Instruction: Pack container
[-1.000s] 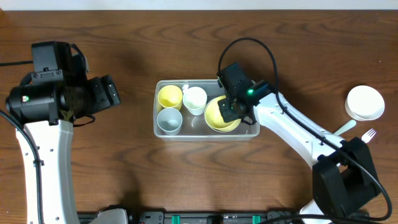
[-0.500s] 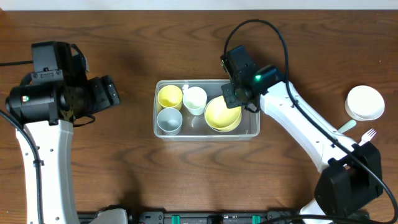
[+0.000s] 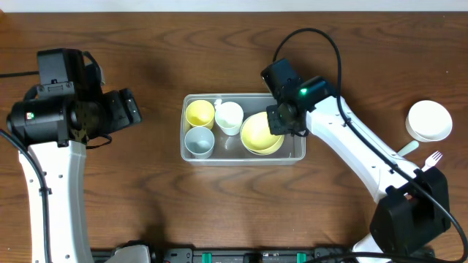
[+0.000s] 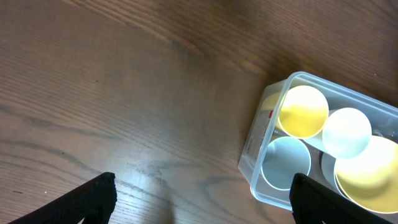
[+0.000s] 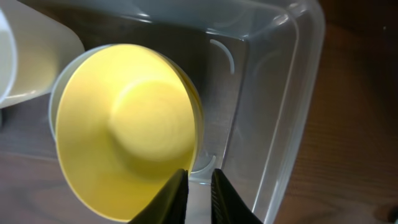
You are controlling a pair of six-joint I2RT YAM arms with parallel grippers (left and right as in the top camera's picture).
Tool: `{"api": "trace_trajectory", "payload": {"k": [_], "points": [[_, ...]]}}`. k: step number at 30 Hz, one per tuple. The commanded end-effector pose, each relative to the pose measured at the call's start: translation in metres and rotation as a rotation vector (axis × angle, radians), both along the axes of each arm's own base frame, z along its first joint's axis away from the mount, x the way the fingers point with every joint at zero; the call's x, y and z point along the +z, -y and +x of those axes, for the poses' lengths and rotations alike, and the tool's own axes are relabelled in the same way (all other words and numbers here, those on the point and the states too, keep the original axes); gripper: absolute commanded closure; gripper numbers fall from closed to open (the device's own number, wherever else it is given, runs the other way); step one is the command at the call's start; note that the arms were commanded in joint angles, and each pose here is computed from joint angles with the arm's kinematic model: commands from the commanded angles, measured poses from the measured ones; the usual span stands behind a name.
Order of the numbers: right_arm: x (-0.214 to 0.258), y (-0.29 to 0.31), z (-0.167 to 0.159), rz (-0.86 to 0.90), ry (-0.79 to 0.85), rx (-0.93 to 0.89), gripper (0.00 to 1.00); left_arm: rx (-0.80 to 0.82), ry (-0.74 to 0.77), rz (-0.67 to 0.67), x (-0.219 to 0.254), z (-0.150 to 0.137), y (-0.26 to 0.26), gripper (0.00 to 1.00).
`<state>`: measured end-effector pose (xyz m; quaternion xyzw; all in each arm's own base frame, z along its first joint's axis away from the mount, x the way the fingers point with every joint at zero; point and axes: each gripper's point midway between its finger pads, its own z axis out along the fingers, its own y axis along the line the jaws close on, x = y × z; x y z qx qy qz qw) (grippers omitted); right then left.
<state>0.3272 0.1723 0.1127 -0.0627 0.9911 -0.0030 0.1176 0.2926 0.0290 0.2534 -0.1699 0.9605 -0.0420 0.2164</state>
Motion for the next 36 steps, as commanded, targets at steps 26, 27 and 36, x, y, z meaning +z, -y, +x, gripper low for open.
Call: {"api": "trace_trajectory", "payload": {"k": [26, 27, 36], "points": [[-0.043, -0.006, -0.012, 0.006, -0.124, -0.026, 0.93, 0.014, -0.014, -0.005, -0.003, -0.001, -0.002, 0.11], [-0.043, -0.005, -0.012, 0.006, -0.124, -0.033, 0.94, 0.014, -0.014, -0.005, -0.003, -0.001, -0.002, 0.11], [-0.043, -0.002, -0.009, -0.008, -0.108, -0.049, 0.99, 0.014, -0.014, -0.005, -0.003, -0.001, -0.002, 0.11]]}}
